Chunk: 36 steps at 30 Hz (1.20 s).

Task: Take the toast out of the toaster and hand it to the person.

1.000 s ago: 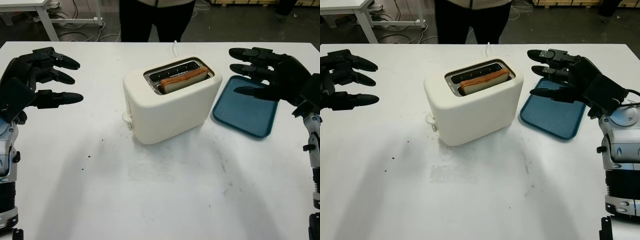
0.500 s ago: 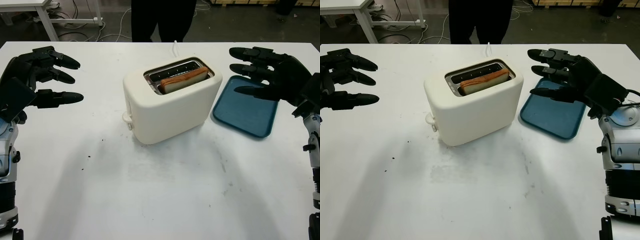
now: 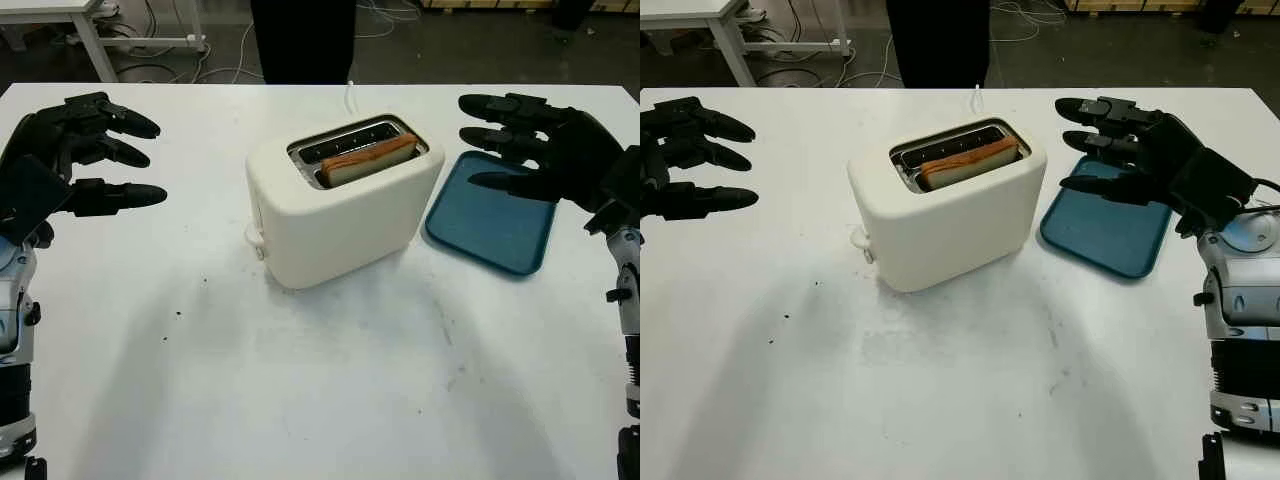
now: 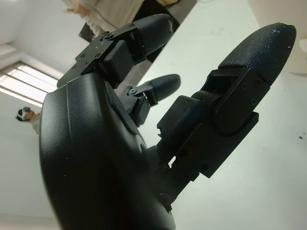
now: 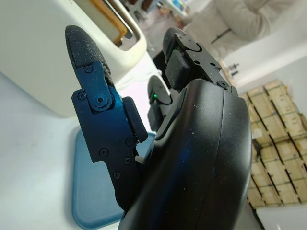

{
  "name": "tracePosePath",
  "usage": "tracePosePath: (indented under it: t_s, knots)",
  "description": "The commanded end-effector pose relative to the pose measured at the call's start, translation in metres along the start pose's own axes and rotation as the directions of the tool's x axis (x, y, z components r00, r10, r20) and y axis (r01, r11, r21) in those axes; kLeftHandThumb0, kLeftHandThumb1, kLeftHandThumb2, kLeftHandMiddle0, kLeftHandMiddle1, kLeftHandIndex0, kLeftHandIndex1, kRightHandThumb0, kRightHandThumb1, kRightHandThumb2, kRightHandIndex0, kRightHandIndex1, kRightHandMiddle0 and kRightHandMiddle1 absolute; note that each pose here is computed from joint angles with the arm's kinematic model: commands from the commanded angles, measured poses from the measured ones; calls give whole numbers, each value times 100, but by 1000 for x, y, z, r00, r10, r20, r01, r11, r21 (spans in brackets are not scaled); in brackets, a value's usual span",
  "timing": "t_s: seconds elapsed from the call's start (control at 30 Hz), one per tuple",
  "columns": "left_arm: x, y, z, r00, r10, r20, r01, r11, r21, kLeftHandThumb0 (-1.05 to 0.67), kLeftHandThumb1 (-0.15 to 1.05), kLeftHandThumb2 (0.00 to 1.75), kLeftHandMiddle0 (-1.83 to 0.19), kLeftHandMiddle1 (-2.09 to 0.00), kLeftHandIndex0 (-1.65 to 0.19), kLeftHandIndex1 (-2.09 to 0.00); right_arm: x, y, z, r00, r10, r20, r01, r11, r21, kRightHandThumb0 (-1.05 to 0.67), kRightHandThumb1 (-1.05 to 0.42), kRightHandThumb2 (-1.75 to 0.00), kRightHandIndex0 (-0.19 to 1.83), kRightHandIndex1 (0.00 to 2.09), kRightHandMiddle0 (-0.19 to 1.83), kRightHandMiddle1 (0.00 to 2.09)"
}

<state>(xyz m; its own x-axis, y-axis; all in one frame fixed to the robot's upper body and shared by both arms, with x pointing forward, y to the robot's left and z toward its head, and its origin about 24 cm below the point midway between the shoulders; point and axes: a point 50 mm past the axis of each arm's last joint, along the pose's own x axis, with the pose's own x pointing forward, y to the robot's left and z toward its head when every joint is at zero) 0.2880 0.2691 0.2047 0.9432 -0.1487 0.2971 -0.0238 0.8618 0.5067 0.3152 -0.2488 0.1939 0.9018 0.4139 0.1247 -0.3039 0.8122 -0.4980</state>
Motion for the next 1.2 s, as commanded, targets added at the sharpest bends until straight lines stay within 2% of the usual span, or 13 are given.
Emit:
tracePosePath:
  t_s: [0.0, 0.77, 0.9, 1.17]
  knots:
    - [-1, 1, 1, 1000, 7, 8, -7, 1000, 1, -105, 54, 0, -59, -104, -61, -89, -2, -2, 2, 1000, -8, 11, 8, 1000, 18, -63, -80, 0, 42, 2, 43, 0]
    - [-1, 1, 1, 1000, 8, 7, -8, 1000, 0, -105, 54, 0, -59, -103, -61, -88, -3, -3, 4, 999, -27, 17, 27, 1000, 14, -62, -80, 0, 43, 3, 43, 0]
    - [-1, 1, 2, 1000, 10, 8, -10, 1000, 1, -105, 54, 0, -59, -103, -61, -89, -3, -3, 3, 1000, -21, 22, 20, 1000, 9, -66, -80, 0, 43, 3, 44, 1]
    - [-2, 2, 1, 1000, 15, 6, -15, 1000, 3, -105, 54, 0, -60, -104, -61, -89, -2, -2, 4, 999, -21, 28, 21, 1000, 16, -62, -80, 0, 42, 3, 43, 0]
